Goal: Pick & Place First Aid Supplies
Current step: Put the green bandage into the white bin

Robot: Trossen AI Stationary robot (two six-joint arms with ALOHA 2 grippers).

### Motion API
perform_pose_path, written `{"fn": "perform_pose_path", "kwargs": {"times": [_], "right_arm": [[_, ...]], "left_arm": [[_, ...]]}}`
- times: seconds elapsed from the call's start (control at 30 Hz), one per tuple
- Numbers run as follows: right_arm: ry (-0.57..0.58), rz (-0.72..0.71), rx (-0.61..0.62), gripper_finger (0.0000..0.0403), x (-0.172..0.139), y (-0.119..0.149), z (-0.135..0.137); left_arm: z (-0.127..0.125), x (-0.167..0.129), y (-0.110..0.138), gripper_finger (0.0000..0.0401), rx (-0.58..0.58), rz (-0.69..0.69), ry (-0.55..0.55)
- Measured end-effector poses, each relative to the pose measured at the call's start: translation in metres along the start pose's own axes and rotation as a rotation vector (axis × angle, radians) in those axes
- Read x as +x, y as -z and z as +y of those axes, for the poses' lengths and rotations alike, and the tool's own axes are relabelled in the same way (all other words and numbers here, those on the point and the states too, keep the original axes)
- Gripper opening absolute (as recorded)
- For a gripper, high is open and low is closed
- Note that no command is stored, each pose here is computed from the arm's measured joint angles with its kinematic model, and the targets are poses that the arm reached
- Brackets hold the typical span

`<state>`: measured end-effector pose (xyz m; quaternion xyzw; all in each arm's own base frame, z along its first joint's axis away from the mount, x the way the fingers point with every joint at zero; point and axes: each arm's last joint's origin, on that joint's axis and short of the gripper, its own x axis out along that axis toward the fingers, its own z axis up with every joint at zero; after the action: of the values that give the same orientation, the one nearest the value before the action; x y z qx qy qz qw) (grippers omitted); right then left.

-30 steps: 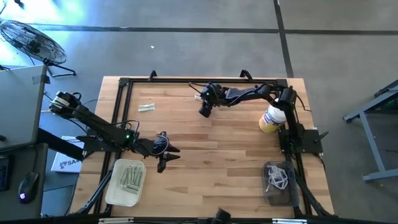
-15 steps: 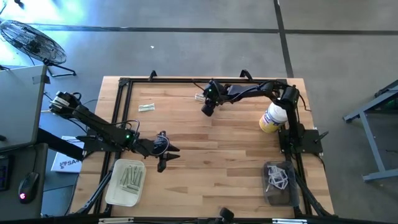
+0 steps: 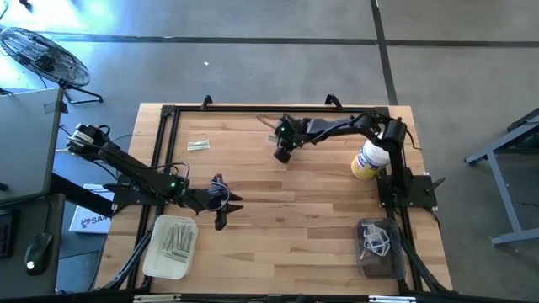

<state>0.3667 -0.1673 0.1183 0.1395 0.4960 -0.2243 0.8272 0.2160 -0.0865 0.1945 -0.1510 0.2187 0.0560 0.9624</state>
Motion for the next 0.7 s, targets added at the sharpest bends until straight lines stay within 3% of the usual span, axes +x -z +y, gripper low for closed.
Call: {"fn": "perform_pose_path", "kwargs": {"times": [0.17,0.3,0.43,0.57,0.7], "right_arm": [[-0.046,0.045,-0.051,0.0002,-0.024,0.007,0.038],[-0.128,0.027,-0.075,0.0002,-0.052,0.010,0.073],[-0.243,0.057,-0.063,0.0001,-0.071,0.020,0.108],[-0.372,0.106,-0.018,0.0001,-0.083,0.031,0.138],[-0.403,0.130,-0.025,0.0001,-0.088,0.042,0.160]], "left_arm": [[0.001,0.000,0.000,0.0133,0.009,-0.012,-0.039],[0.003,0.001,-0.001,0.0133,0.082,-0.052,-0.113],[-0.001,0.008,0.006,0.0133,0.189,-0.074,-0.171],[-0.014,0.020,0.011,0.0133,0.343,-0.144,-0.154],[-0.023,0.032,0.015,0.0133,0.467,-0.215,-0.132]]}}
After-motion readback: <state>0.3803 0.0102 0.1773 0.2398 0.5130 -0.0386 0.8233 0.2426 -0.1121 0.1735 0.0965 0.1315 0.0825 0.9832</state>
